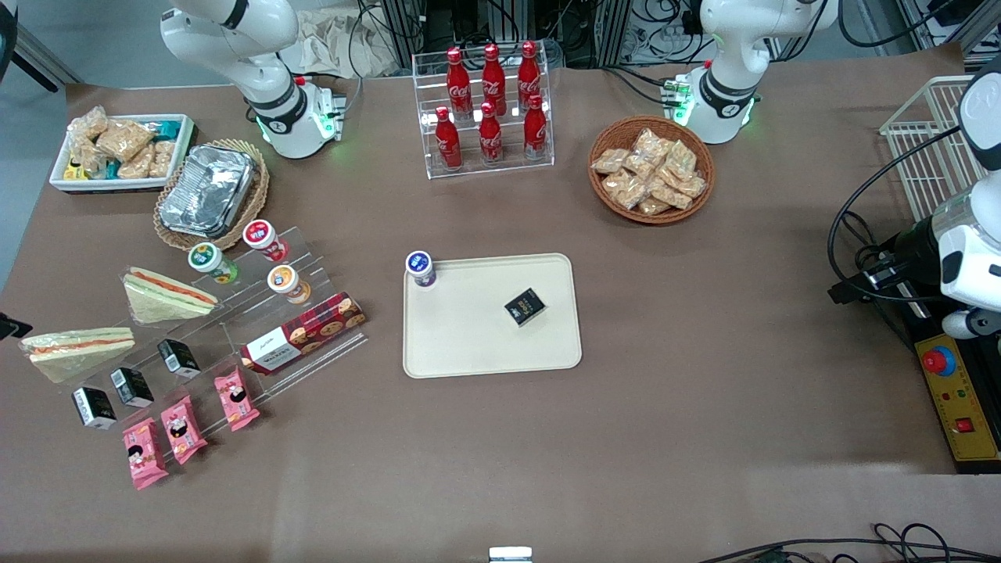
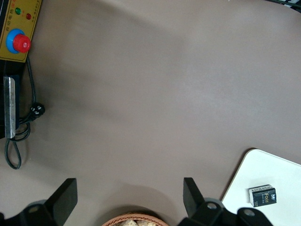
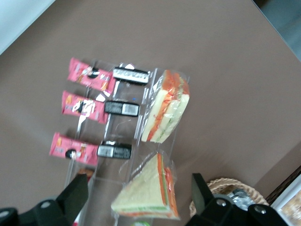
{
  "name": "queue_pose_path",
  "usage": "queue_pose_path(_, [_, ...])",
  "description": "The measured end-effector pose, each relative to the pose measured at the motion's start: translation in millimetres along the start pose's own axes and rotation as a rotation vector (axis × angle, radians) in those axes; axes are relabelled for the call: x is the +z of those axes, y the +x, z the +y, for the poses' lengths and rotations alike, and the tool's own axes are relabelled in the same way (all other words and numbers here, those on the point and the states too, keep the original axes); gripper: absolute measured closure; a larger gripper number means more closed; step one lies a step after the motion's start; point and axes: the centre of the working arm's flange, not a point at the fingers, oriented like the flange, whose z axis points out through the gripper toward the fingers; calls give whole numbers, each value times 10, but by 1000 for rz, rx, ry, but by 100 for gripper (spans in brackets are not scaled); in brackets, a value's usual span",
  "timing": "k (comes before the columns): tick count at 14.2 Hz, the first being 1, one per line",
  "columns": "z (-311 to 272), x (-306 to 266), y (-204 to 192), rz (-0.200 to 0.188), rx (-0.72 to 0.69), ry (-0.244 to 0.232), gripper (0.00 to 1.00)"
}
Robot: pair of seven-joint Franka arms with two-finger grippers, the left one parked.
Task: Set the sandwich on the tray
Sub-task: 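Move the right gripper toward the wrapped sandwiches on the acrylic rack, then close the right gripper on the lowest wrapped triangle sandwich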
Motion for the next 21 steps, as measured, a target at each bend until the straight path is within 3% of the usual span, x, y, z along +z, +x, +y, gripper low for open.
queue_pose_path(2, [55,190,128,-3,84,-6,2])
queue_pose_path(4, [221,395,288,-42,152,33,2])
queue_pose_path(6, [328,589,408,-56,190,42,2])
queue_pose_path(10, [288,945,494,-70,209,9,2])
queue_pose_path(15, [442,1363,666,-111,235,55,3])
queue_pose_path(17, [481,1462,694,-121,238,53,3])
queue_pose_path(20, [438,1519,697,-124,242,69,6])
queue_pose_path(21, [427,1535,701,-123,245,74,16])
